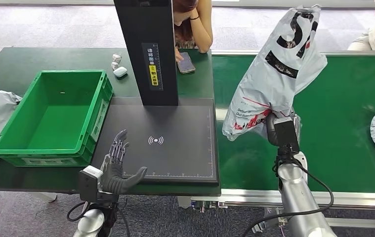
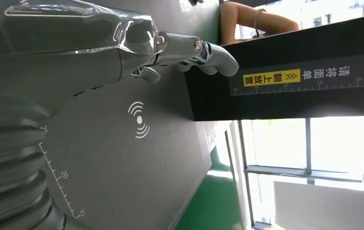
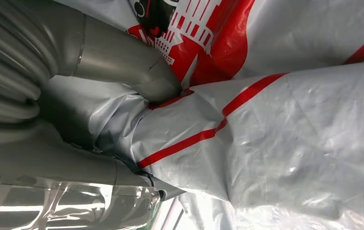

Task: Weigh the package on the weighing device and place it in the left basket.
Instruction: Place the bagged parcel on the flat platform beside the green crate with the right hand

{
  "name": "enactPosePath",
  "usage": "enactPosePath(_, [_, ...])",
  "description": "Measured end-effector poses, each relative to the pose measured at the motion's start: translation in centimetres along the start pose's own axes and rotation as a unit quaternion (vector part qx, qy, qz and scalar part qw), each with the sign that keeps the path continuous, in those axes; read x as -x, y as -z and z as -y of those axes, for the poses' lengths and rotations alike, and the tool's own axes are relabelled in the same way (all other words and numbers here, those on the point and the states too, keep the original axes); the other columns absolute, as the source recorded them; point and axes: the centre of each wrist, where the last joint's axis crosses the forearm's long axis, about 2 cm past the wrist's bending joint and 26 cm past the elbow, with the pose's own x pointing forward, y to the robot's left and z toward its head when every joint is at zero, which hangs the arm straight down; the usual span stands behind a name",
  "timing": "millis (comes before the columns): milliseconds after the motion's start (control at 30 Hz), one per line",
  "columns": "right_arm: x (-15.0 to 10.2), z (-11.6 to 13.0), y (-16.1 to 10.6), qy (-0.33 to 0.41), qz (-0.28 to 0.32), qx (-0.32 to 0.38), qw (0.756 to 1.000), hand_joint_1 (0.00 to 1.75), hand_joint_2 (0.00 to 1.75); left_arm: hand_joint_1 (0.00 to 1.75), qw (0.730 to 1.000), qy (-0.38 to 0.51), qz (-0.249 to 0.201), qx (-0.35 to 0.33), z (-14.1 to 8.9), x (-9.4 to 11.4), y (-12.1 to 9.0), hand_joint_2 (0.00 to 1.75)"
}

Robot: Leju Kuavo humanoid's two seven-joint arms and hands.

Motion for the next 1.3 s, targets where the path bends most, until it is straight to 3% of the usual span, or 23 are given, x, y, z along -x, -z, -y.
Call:
enactPosePath(467, [-0.9, 0.1, 0.2, -0.007, 0.032, 0.002, 0.999, 1.75, 1.75, 0.00, 1.000, -0.001, 0.004, 0.000, 0.0, 0.0, 0.1, 1.75])
enactPosePath(667, [-4.4, -2.2, 1.2, -0.057, 0.125, -0.109, 0.984, 1.75, 1.75, 0.00, 0.998, 0.000, 0.031, -0.049, -0.3, -0.2, 0.8, 1.75])
enactPosePath(800, [-7.4, -5.2, 1.8, -0.075, 0.180, -0.224, 0.955, 1.75, 1.75, 0.00, 0.995, 0.018, 0.049, -0.087, -0.7, -0.4, 1.1, 1.75])
enactPosePath(967, [-10.4, -10.1, 2.1, -0.113, 0.261, -0.371, 0.884, 1.75, 1.75, 0.00, 0.982, 0.050, 0.098, -0.154, -1.8, -2.5, 2.3, 1.75])
enactPosePath(1100, [-11.6, -12.7, 1.2, -0.128, 0.287, -0.425, 0.849, 1.75, 1.75, 0.00, 0.972, 0.057, 0.132, -0.184, -2.5, -4.3, 2.7, 1.75])
enactPosePath(1300, [-12.2, -14.1, 1.2, -0.153, 0.291, -0.480, 0.813, 1.75, 1.75, 0.00, 0.954, 0.078, 0.170, -0.233, -3.1, -6.5, 2.9, 1.75])
